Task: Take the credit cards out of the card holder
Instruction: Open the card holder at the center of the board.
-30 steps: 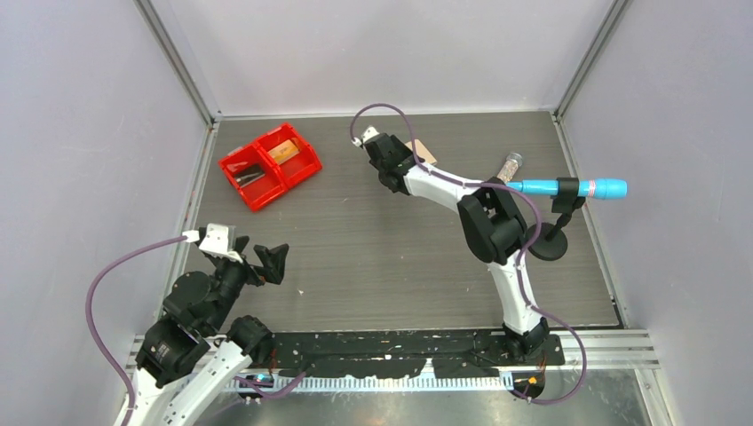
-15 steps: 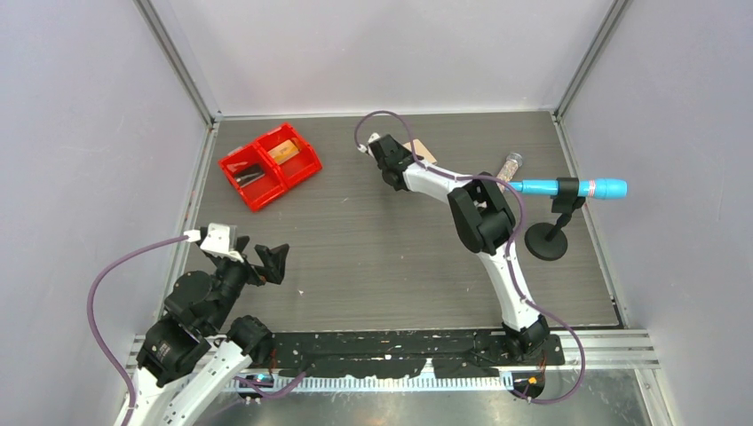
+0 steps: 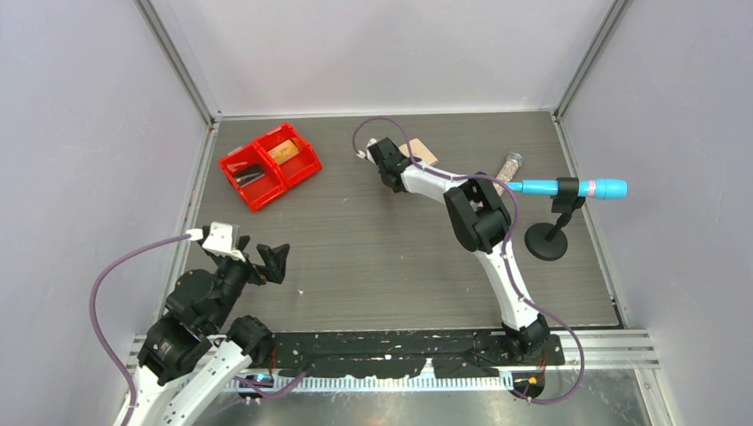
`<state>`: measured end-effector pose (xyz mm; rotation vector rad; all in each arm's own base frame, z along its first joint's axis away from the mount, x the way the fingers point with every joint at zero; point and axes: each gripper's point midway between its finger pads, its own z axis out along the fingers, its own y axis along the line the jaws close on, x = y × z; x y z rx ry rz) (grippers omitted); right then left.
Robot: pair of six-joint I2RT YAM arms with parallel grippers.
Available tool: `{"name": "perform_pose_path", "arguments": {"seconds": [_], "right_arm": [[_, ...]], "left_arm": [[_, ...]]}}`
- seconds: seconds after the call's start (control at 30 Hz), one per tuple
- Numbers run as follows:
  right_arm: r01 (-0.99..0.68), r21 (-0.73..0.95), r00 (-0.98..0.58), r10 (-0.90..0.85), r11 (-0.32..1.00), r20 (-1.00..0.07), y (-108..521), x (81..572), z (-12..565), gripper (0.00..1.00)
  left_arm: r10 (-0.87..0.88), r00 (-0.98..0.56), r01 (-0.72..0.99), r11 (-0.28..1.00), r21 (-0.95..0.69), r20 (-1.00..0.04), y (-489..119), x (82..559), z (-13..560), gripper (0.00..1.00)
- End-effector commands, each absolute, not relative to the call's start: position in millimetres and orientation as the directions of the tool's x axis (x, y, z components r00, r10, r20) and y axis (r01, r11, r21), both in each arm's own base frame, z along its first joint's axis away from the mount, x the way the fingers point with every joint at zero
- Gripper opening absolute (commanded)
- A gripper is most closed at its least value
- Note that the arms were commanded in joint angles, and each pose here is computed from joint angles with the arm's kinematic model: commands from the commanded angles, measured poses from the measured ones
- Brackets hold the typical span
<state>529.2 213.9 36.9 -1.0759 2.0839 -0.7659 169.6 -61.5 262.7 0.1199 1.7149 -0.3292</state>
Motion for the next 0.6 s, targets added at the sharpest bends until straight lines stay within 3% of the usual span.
{"name": "perform_pose_path", "arguments": {"seconds": [0.0,0.33,0.57], "right_arm": [[-0.423,-0.737,-0.431,-0.833,0.527,-0.347,213.3,528.7,71.1,0.05],[-0.463,-0.604,-0.393,-0.761,0.648,-0.515,236.8,467.2,108.0,0.05],[-0.504,-0.586,-0.391,-0.773,0.634,-0.500,254.7,388.2,100.9,0.05]], "left_arm": [[-0.107,-0.130,0.279,0.950,-0.140,-0.986,-64.3,173.5,271.5,0.99],[-0.108,-0.125,0.258,0.956,-0.138,-0.986,-60.1,174.2,271.7,0.98],[-0.105,-0.134,0.238,0.962,-0.135,-0.985,-57.1,175.0,269.9,0.98]]}}
